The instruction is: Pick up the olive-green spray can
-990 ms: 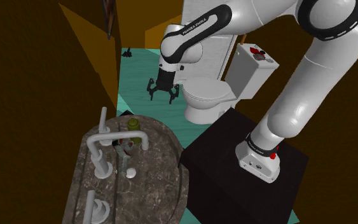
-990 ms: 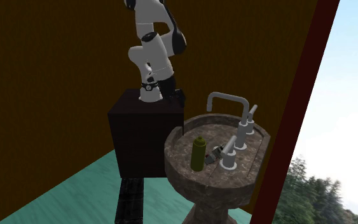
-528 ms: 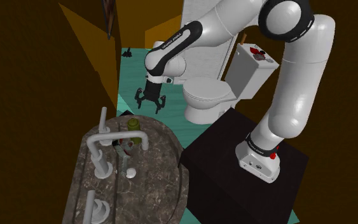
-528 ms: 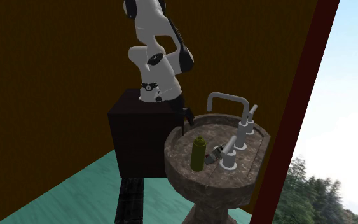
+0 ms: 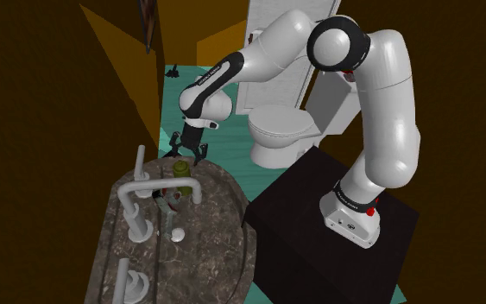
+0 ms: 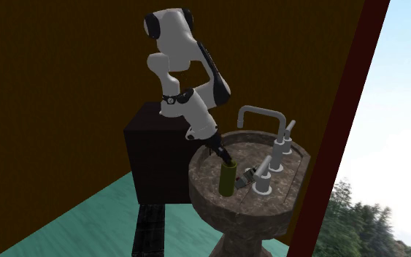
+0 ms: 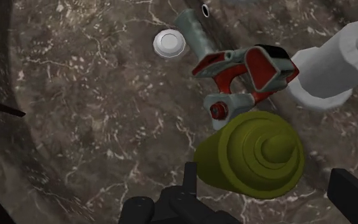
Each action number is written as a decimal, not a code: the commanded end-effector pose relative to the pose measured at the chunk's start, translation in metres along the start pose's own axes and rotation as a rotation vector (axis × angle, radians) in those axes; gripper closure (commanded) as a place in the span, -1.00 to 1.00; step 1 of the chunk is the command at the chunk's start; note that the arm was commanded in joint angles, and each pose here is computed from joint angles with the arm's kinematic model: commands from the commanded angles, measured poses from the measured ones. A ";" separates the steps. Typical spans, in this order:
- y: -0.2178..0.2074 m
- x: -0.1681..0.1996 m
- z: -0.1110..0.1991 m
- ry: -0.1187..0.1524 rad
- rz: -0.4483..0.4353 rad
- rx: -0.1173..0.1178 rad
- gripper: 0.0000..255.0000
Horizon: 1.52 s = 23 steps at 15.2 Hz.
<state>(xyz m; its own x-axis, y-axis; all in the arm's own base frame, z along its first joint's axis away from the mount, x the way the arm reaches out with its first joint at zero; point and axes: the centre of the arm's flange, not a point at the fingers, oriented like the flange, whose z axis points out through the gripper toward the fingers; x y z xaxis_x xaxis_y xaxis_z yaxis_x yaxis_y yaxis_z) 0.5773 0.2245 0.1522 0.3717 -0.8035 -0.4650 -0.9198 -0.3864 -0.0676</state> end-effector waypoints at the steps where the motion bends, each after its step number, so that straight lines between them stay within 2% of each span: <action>1: -0.004 0.005 0.010 -0.004 0.012 0.004 -1.00; 7: -0.002 0.021 0.041 -0.004 0.012 0.004 -1.00; 9: -0.002 0.021 0.041 -0.004 0.012 0.004 -1.00; 10: -0.002 0.021 0.040 -0.004 0.012 0.004 1.00; 19: -0.002 0.021 0.041 -0.004 0.012 0.004 1.00; 23: -0.003 0.012 0.022 -0.004 0.012 0.004 1.00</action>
<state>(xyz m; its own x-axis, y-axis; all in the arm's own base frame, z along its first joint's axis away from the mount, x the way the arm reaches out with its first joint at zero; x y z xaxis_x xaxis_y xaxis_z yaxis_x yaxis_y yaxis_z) 0.5815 0.2275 0.1215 0.3598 -0.8063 -0.4696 -0.9248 -0.3748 -0.0651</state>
